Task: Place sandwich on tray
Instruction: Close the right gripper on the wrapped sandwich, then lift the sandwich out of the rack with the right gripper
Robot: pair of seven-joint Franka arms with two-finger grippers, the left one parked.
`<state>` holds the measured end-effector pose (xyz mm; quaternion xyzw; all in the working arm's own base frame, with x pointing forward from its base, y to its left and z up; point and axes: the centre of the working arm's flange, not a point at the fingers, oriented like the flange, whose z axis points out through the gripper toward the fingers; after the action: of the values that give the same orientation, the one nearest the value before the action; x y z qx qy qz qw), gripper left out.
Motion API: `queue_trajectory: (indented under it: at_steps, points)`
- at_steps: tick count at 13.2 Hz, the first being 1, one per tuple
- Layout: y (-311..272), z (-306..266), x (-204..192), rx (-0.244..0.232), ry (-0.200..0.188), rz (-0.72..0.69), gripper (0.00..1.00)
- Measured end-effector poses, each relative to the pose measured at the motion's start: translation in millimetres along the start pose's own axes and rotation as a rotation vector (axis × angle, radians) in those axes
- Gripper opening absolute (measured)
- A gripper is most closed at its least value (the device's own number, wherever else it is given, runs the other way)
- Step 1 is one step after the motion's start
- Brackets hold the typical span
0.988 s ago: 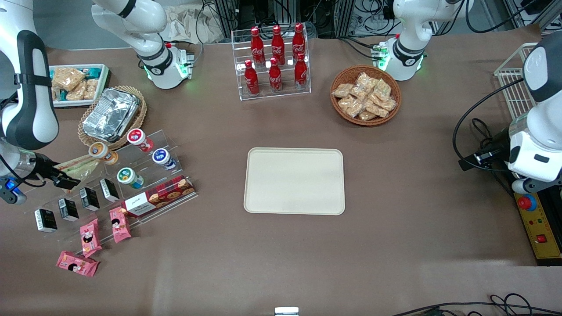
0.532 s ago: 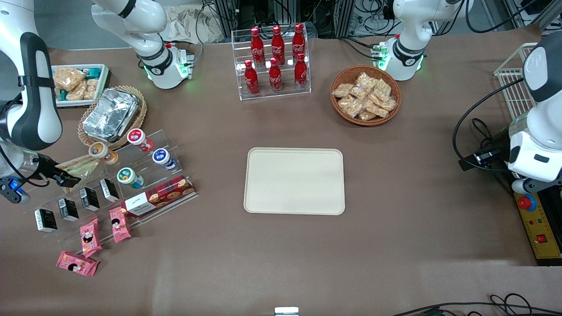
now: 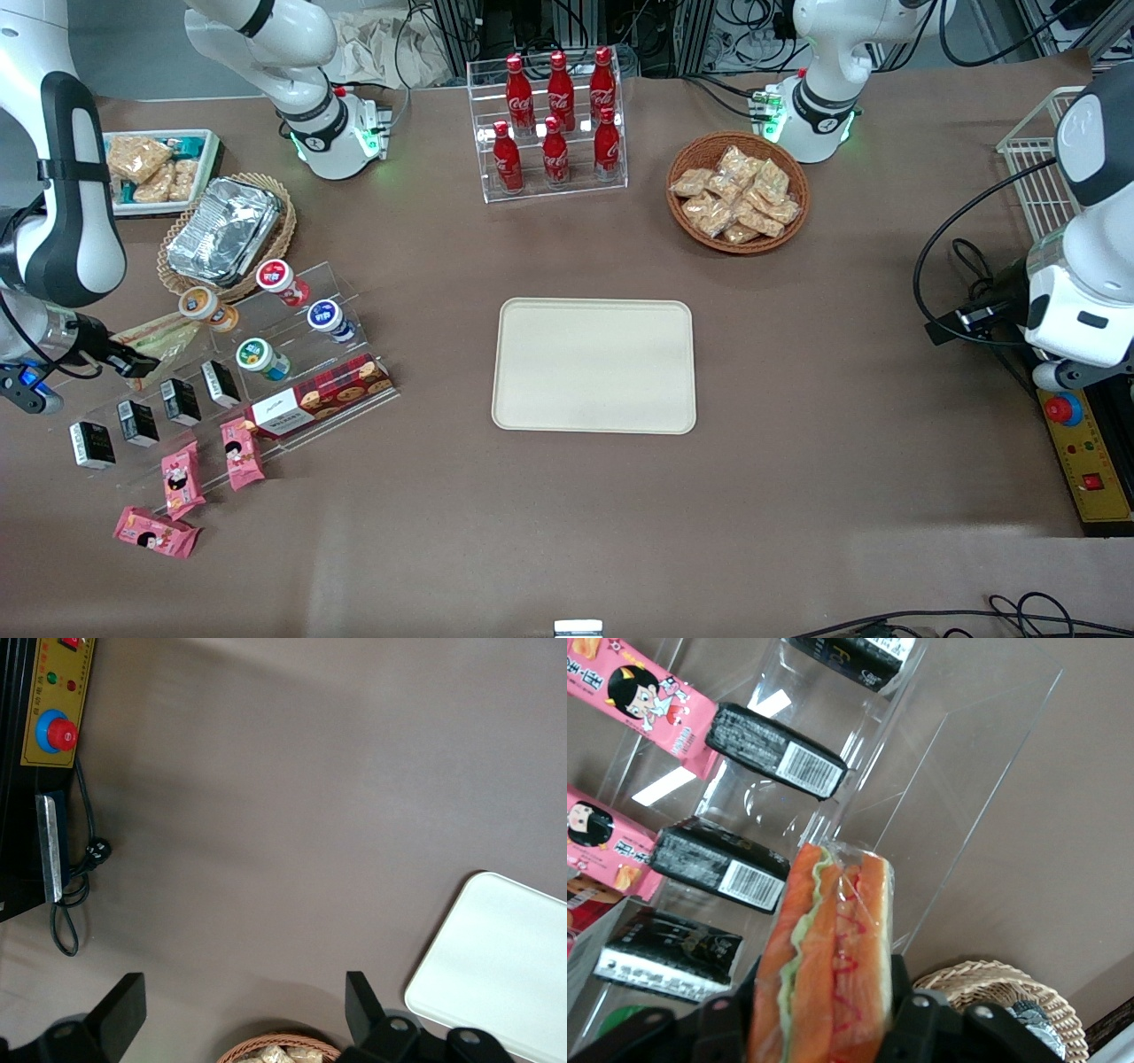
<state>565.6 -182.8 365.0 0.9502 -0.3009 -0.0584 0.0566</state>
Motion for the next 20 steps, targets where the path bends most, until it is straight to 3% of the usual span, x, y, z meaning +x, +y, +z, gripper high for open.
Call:
queue_trajectory:
  at_steps: [1, 7, 14, 16, 20]
  points:
    - [0.3, -0.4, 0.2, 0.000, 0.001, -0.004, 0.50]
    - [0.4, -16.5, 5.8, 0.005, 0.021, -0.048, 0.49]
    - [1.5, -104.0, 11.1, -0.004, 0.009, -0.228, 0.49]
    - [-19.9, -140.8, -0.9, -0.004, 0.001, -0.309, 0.49]
    - [-104.4, -203.3, -55.7, 0.011, 0.023, -0.514, 0.49]
